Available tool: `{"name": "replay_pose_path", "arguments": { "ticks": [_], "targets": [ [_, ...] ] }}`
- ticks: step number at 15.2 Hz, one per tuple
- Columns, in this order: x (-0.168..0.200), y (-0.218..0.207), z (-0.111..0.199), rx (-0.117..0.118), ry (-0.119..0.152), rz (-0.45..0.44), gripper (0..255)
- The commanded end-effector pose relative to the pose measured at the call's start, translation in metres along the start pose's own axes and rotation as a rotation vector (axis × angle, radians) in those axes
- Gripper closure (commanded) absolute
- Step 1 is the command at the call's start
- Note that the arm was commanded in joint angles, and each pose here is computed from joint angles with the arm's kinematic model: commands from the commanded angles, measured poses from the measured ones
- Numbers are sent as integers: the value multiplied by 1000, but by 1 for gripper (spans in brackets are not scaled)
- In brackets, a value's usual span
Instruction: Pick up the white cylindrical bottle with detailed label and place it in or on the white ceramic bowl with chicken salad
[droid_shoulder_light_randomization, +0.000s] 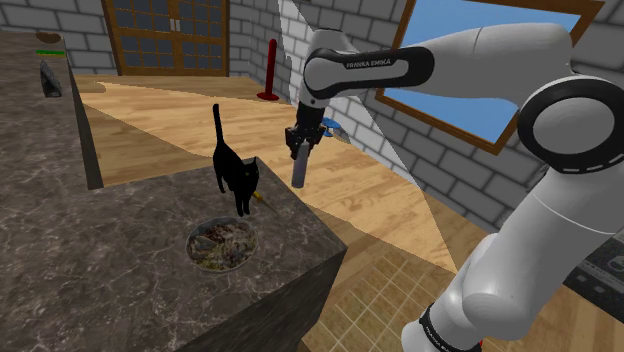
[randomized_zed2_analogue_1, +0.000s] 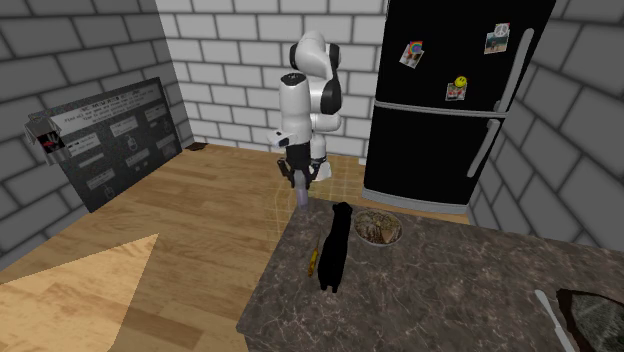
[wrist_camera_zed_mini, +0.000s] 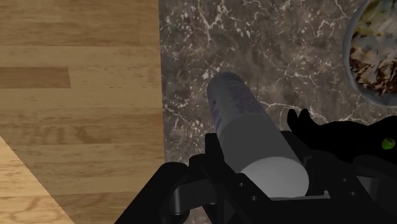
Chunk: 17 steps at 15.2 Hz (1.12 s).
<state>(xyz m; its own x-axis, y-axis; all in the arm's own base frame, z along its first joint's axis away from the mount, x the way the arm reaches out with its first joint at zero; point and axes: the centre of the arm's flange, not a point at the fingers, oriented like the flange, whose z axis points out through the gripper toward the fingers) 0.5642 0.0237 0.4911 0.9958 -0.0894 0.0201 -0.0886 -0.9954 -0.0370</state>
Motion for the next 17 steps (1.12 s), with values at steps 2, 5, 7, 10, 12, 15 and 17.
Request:
{"name": "replay_pose_path", "arguments": {
  "ticks": [2, 5, 7, 10, 12, 15, 17],
  "targets": [
    [1, -2, -16, 0, 0, 0, 255],
    [-2, -15, -25, 0, 0, 0, 255],
    [-7, -40, -28, 0, 0, 0, 255],
    [-15, -79, -32, 0, 0, 0, 255],
    [-20, -105, -35, 0, 0, 0, 255],
    [-28, -143, -39, 0, 0, 0, 255],
    [-34, -169, -42, 0, 0, 0, 255]
  ]
}}
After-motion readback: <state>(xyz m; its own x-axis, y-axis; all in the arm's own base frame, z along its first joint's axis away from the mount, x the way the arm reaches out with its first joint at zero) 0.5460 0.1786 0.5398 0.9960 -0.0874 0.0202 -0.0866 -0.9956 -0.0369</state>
